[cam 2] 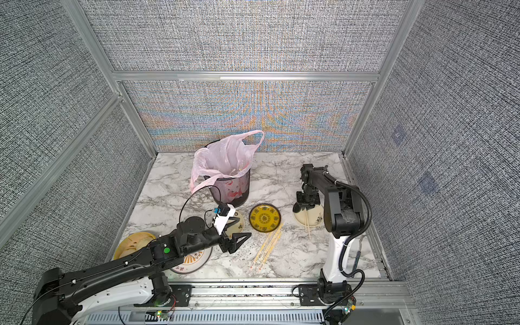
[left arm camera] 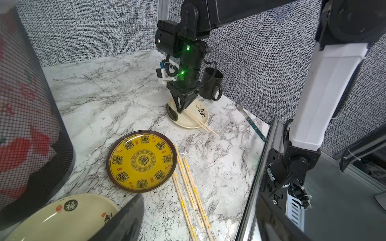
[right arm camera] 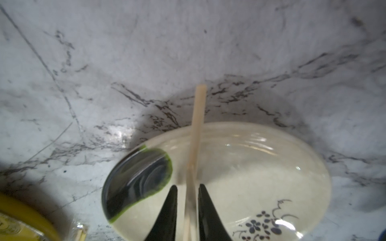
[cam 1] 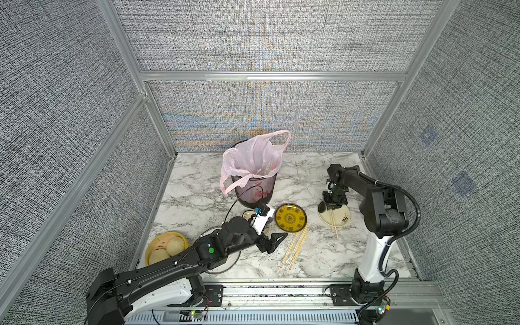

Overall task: Remove the packaging of disposable chopsticks
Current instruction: Place the disposable chopsticks on the plate.

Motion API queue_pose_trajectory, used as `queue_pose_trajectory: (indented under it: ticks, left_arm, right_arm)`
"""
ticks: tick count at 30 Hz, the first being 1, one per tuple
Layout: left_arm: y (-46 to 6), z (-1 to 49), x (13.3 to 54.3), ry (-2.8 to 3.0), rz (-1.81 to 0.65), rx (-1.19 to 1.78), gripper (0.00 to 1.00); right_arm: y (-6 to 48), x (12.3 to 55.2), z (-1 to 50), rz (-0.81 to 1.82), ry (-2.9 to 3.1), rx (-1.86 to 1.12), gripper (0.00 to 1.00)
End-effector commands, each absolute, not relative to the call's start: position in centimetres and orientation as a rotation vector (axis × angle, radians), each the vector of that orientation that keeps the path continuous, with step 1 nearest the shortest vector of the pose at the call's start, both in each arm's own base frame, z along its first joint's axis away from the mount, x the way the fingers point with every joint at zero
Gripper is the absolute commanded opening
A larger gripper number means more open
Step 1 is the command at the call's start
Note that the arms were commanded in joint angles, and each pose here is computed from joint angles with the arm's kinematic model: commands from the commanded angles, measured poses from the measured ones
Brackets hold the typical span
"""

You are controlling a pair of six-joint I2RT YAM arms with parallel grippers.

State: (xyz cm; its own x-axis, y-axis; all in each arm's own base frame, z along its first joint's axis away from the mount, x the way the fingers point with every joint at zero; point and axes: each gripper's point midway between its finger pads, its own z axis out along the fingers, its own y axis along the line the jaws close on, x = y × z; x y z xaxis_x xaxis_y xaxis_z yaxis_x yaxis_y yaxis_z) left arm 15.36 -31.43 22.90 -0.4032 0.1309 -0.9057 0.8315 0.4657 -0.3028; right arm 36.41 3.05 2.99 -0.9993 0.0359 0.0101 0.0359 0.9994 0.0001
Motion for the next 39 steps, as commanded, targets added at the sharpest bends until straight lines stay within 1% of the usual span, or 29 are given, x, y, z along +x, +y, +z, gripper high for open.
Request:
queue_pose_trajectory:
  ticks: [1,4,8,12,15,17,20,27,29,31,33,36,39]
  left_arm:
    - [-31.3,23.4,15.7,1.804,-0.980,0.802,0.83]
    - [-31.3,23.4,15.6,1.803,-0.986,0.805,0.83]
    - [-31.3,23.4,15.5,1.799,-0.991,0.804,0.83]
    - [-31.4,23.4,15.5,1.795,-0.995,0.806,0.83]
    - [-31.4,23.4,15.5,1.794,-0.996,0.805,0.83]
    - [-31.4,23.5,15.5,1.791,-0.998,0.805,0.84]
    - [-31.4,23.4,15.3,1.789,-1.007,0.809,0.84]
    - [-31.3,23.3,15.4,1.791,-1.001,0.809,0.83]
    - [-31.3,23.4,15.3,1.789,-1.001,0.807,0.83]
    - [-31.2,23.5,15.3,1.787,-1.004,0.804,0.83]
    - [-31.0,23.6,15.2,1.781,-1.008,0.803,0.83]
    - [-30.8,23.7,15.0,1.778,-1.010,0.801,0.83]
    - [-30.6,23.7,15.0,1.779,-1.013,0.798,0.83]
  right_arm:
    - [2.9,36.0,3.7,0.010,-3.135,-0.079,0.23]
    - [2.7,36.1,4.2,0.027,-3.154,-0.090,0.26]
    - [2.2,35.8,3.7,0.071,-3.136,-0.100,0.26]
    - [2.3,35.8,3.4,0.061,-3.130,-0.108,0.27]
    - [2.4,35.8,3.5,0.062,-3.138,-0.107,0.26]
    - [2.4,35.8,3.5,0.063,-3.139,-0.108,0.23]
    - [2.4,35.6,3.3,0.066,-3.134,-0.115,0.23]
    - [3.2,35.5,4.7,0.022,-3.189,-0.103,0.31]
    - [3.0,35.3,4.9,0.044,-3.184,-0.102,0.34]
    - [3.0,35.2,5.1,0.034,-3.192,-0.106,0.35]
    - [3.5,35.1,5.8,-0.023,-3.221,-0.122,0.35]
    - [3.2,34.7,7.2,-0.025,-3.267,-0.142,0.34]
    - [2.7,33.4,7.7,-0.008,-3.273,-0.174,0.29]
